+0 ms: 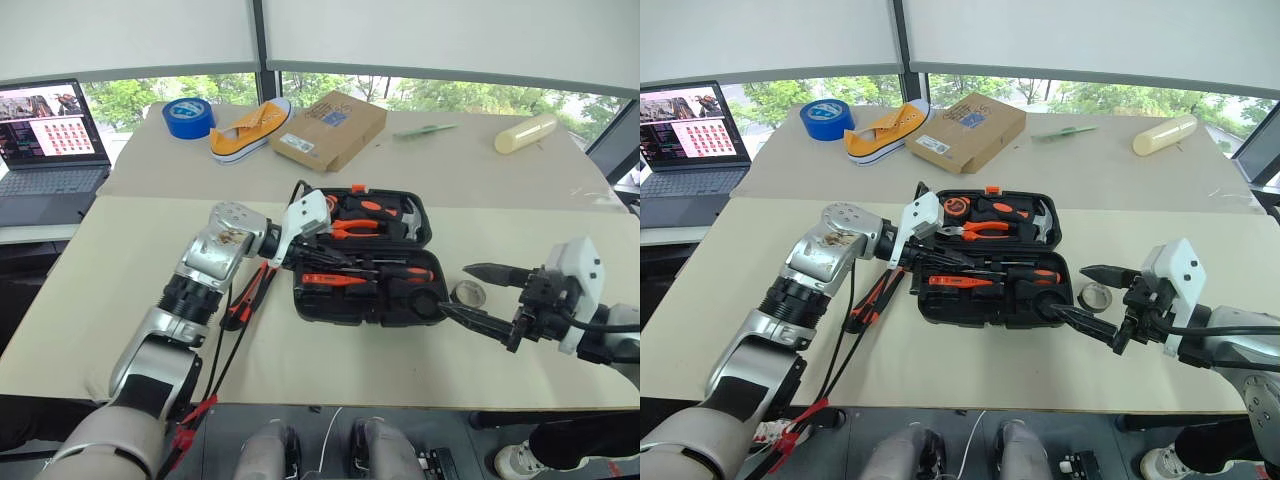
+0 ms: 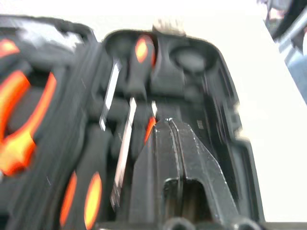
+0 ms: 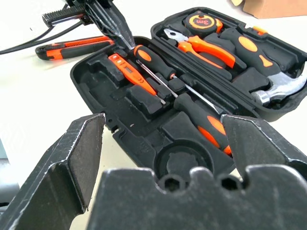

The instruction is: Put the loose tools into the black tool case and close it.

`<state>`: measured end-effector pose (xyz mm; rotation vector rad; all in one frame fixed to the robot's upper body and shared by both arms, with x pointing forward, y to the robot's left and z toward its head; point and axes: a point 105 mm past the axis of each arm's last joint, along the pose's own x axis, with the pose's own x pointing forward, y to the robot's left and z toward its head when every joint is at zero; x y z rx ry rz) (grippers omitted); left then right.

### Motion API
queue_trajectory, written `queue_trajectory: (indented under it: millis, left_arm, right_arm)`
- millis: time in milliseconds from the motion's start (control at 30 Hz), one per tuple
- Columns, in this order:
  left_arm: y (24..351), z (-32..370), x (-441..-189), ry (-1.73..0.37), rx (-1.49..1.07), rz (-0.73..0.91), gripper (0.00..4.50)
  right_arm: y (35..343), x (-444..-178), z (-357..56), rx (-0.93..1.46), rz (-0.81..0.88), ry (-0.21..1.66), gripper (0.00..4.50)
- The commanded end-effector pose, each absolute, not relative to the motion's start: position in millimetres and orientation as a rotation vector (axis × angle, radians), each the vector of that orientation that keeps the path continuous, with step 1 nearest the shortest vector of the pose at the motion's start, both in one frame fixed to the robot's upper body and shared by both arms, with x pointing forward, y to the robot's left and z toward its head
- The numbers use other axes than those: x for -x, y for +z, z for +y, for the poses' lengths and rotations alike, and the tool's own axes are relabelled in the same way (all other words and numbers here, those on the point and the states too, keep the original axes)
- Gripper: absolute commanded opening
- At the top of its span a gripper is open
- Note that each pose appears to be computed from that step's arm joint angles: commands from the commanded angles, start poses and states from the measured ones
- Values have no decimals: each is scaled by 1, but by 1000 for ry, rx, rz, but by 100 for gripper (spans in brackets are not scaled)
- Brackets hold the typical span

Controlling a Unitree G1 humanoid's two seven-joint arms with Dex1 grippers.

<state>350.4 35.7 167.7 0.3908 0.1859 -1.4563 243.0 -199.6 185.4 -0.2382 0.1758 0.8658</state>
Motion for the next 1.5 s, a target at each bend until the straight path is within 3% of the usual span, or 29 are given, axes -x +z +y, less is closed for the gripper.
queue_trajectory:
  millis: [33, 233, 433, 667, 767, 833, 1100, 1200, 1367, 1500]
  left_arm:
    - [156, 33, -353, -1434, -431, 161, 2]
    - [124, 40, -357, -1392, -507, 245, 2]
    - [117, 43, -361, -1355, -534, 242, 2]
    - [174, 75, -339, -1300, -405, 135, 2]
    - [196, 107, -318, -1219, -323, 163, 71]
    - [199, 134, -302, -1136, -317, 208, 151]
    - [174, 205, -261, -799, -384, 428, 445]
    - [161, 206, -253, -725, -376, 502, 445]
    - [155, 192, -277, -613, -344, 533, 445]
    - [135, 183, -287, -570, -363, 648, 445]
  right_arm:
    - [195, -245, -198, 265, 153, 879, 450]
    - [196, -246, -196, 262, 152, 886, 450]
    - [194, -244, -191, 252, 154, 900, 450]
    - [196, -247, -184, 252, 135, 933, 450]
    - [198, -249, -179, 254, 130, 974, 450]
    - [198, -248, -174, 253, 133, 1016, 450]
    - [195, -250, -158, 271, 143, 1148, 450]
    - [195, -253, -154, 291, 143, 1184, 450]
    - [197, -258, -156, 312, 133, 1170, 450]
    - [197, -258, -157, 320, 126, 1145, 450]
